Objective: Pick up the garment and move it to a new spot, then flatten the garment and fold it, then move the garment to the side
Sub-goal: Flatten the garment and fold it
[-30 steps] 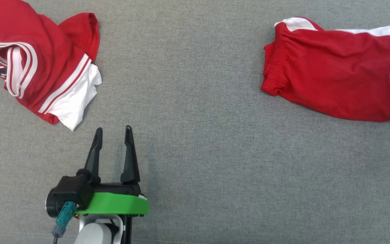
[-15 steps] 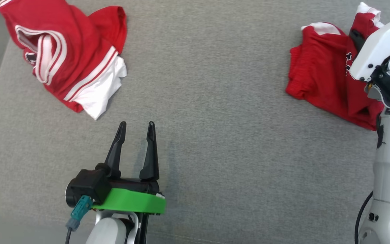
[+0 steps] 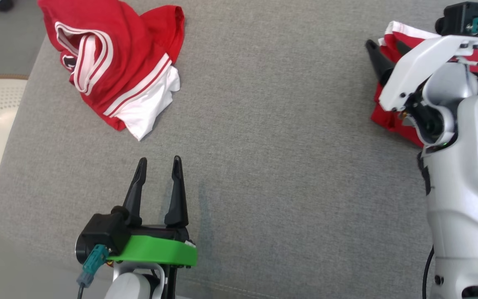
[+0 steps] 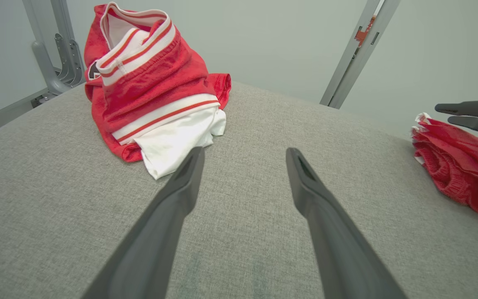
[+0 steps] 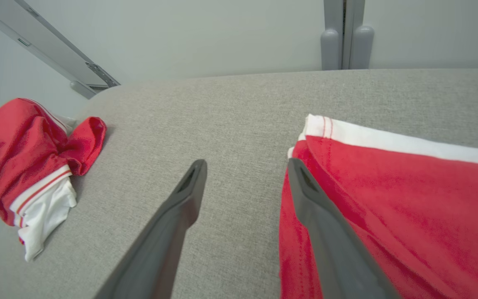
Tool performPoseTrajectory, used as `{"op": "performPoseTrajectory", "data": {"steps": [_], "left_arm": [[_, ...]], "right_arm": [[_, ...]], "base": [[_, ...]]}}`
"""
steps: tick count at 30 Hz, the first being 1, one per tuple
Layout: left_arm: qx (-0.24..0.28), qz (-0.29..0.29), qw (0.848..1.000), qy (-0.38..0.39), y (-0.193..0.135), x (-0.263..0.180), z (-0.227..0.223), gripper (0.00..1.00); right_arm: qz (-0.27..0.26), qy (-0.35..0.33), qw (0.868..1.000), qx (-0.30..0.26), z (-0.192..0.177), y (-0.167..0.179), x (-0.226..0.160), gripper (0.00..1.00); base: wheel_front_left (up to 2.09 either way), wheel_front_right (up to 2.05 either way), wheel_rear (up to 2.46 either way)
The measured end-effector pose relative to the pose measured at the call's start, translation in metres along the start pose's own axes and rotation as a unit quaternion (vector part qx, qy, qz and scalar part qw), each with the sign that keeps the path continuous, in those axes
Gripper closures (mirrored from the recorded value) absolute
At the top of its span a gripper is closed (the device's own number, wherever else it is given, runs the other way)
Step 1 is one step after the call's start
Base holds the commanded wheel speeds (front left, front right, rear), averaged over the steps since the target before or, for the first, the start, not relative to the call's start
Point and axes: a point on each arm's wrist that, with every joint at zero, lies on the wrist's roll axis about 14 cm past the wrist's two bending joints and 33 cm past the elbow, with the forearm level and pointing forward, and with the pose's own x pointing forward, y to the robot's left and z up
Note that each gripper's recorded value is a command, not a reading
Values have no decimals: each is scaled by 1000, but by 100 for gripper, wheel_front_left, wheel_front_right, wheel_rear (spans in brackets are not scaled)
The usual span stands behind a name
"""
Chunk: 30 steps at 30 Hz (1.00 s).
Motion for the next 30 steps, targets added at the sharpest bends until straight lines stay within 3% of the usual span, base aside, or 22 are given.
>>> {"op": "performPoseTrajectory", "data": {"steps": [5,9,10,11,12,13,14,21,26,30], "left_arm": [[6,-5,1000,-1,-1,-6,-1,0],[7,-15,1000,-1,-6,-13,-1,0],[8,-19,1000,-2,-8,-14,0,0],[7,-23,1000,-3,-10,-14,0,0],[5,-29,1000,-5,-13,-14,1,0],[6,-36,999,-7,-17,-14,2,0],[7,-41,999,-8,-20,-14,3,0],[17,-65,998,-7,-31,-8,0,0],[22,-53,998,5,-22,-3,-7,0],[26,-41,999,5,-14,-3,-7,0]], "right_arm": [[28,-90,995,-31,21,20,-32,0],[-25,-163,982,-87,36,-18,-75,0],[-41,-171,980,-91,35,-29,-85,7],[-53,-176,979,-93,33,-38,-92,56],[-68,-179,976,-106,29,-47,-101,66],[-81,-177,974,-116,25,-56,-108,89],[-88,-177,973,-119,22,-62,-113,100],[-134,-151,971,-131,-5,-100,-120,100],[-138,-107,977,-122,-33,-112,-87,100],[-119,-83,982,-124,-48,-102,-64,100]], "base": [[0,0,0],[0,0,0],[0,0,0],[0,0,0],[0,0,0],[0,0,0],[0,0,0],[0,0,0],[0,0,0],[0,0,0]]}}
